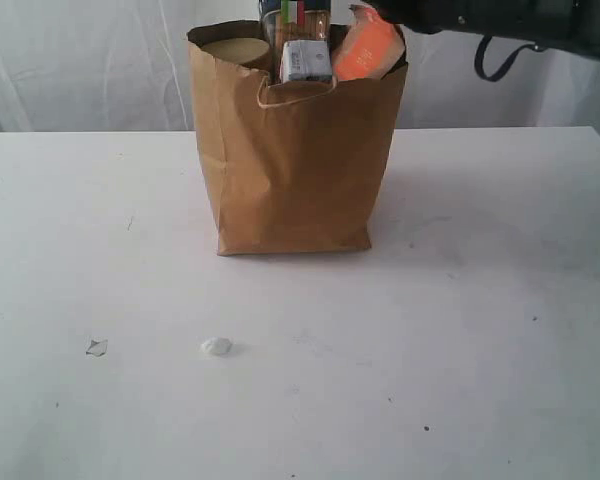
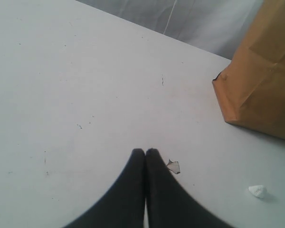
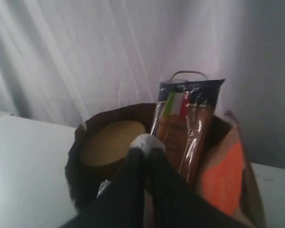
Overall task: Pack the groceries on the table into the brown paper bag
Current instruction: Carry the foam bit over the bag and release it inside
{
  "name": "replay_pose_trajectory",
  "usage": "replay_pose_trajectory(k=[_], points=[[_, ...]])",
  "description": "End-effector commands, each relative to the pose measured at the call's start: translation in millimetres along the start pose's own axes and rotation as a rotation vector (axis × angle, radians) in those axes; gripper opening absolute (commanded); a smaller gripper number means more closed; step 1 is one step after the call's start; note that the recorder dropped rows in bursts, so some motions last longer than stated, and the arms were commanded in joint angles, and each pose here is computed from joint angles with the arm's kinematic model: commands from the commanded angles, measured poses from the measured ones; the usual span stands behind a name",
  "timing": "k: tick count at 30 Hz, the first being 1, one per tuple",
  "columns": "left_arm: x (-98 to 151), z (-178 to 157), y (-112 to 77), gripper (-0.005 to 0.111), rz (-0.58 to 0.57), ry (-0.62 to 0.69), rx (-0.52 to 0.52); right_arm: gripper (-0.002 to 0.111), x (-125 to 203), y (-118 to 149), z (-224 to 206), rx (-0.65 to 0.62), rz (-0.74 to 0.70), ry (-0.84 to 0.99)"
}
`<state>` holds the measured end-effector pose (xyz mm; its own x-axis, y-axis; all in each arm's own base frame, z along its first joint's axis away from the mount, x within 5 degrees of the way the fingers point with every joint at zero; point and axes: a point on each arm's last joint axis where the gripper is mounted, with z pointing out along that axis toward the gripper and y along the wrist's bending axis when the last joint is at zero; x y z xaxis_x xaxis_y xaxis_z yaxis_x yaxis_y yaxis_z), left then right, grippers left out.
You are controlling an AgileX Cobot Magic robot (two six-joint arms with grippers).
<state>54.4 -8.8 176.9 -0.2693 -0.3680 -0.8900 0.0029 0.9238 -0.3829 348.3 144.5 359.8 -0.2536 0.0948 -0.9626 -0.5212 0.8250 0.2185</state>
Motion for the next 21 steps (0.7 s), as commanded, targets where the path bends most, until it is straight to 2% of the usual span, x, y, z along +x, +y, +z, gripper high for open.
replay_pose_trajectory(k=[1,9,18,21], points=[[1,0,0.1,0.000,-0.015,-0.003,0.002,0.001,1,-6,13,0.028,-0.001,0.002],[1,0,0.1,0.000,-0.015,-0.003,0.002,0.002,14,-19,42,0.057,-0.048,0.040],[1,0,0.1,0.000,-0.015,-0.003,0.002,0.023,15,-22,42,0.085,-0.048,0.042],[1,0,0.1,0.000,-0.015,-0.003,0.002,0.026,15,-22,42,0.085,-0.048,0.042]])
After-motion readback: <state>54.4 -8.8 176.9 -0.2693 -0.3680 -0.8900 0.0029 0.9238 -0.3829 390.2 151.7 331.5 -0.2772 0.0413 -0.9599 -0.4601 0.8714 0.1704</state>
